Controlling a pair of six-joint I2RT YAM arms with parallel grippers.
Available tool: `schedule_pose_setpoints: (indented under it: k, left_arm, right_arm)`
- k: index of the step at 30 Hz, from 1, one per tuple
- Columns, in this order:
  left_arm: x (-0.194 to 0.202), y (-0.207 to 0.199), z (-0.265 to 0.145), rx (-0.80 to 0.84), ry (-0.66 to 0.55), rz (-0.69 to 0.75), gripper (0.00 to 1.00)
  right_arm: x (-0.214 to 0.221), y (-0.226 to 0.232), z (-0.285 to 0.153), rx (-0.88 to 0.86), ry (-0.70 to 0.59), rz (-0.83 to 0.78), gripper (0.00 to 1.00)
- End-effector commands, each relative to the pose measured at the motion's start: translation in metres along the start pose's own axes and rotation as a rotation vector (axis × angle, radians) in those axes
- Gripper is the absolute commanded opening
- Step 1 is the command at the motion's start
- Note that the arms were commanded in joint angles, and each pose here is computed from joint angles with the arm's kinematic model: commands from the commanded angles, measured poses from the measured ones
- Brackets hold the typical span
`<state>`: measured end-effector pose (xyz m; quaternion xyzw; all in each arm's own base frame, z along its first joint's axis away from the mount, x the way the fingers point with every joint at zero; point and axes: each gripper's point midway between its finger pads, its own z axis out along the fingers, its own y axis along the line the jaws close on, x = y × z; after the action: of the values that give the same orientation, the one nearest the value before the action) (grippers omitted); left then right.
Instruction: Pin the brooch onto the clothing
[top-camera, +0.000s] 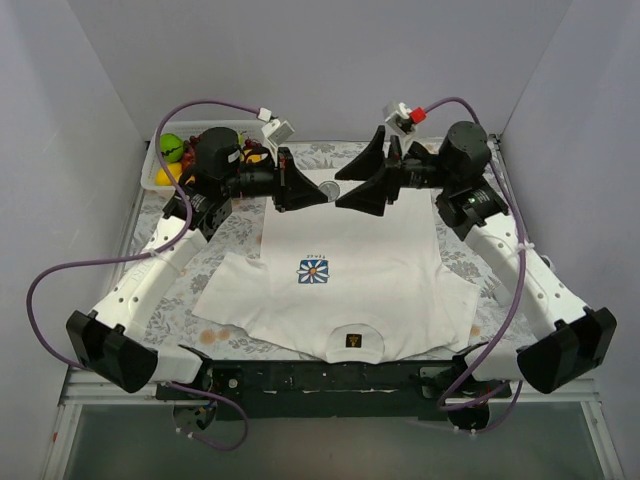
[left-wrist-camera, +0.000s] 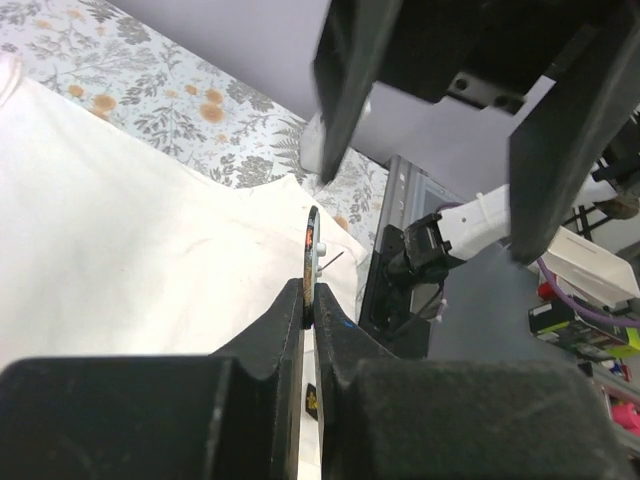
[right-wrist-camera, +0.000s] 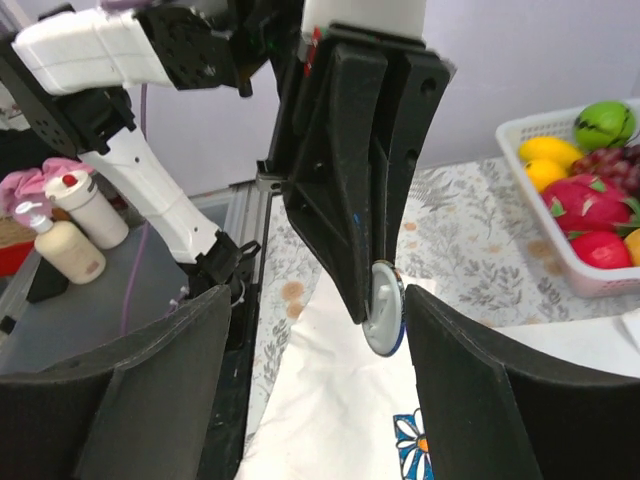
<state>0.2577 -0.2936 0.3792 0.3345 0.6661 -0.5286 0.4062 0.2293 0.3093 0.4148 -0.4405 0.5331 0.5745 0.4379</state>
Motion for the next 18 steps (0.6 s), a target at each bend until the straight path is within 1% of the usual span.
schedule_pose_setpoints:
  k: [1,4,8,11,15,17,18]
  left_arm:
    - [-0.01,-0.006,-0.011,-0.043,-0.053,0.061,0.0]
    - [-0.009,-0.008,-0.011,-0.036,-0.056,0.058,0.0]
    - [-0.012,-0.01,-0.012,-0.037,-0.067,0.063,0.0]
    - [-0.015,-0.011,-0.013,-0.04,-0.077,0.071,0.0]
    - [-0.018,-0.008,-0.014,-0.066,-0.092,0.074,0.0]
    - [-0.021,0.001,-0.015,-0.117,-0.107,0.074,0.0]
    - [-0.02,0.004,-0.015,-0.139,-0.106,0.067,0.0]
  right_arm:
    - [-0.045,0.024,-0.027,0.012,-0.157,-0.12,0.79]
    - [-0.046,0.023,-0.03,0.018,-0.165,-0.118,0.79]
    - [-0.03,0.012,-0.027,0.016,-0.152,-0.045,0.79]
    - [-0.022,0.007,-0.026,0.013,-0.157,-0.02,0.79]
    - [-0.013,-0.002,-0.025,0.038,-0.153,0.012,0.77]
    - [-0.01,-0.009,-0.026,0.073,-0.143,0.034,0.77]
    - [-0.012,-0.01,-0.025,0.083,-0.141,0.006,0.77]
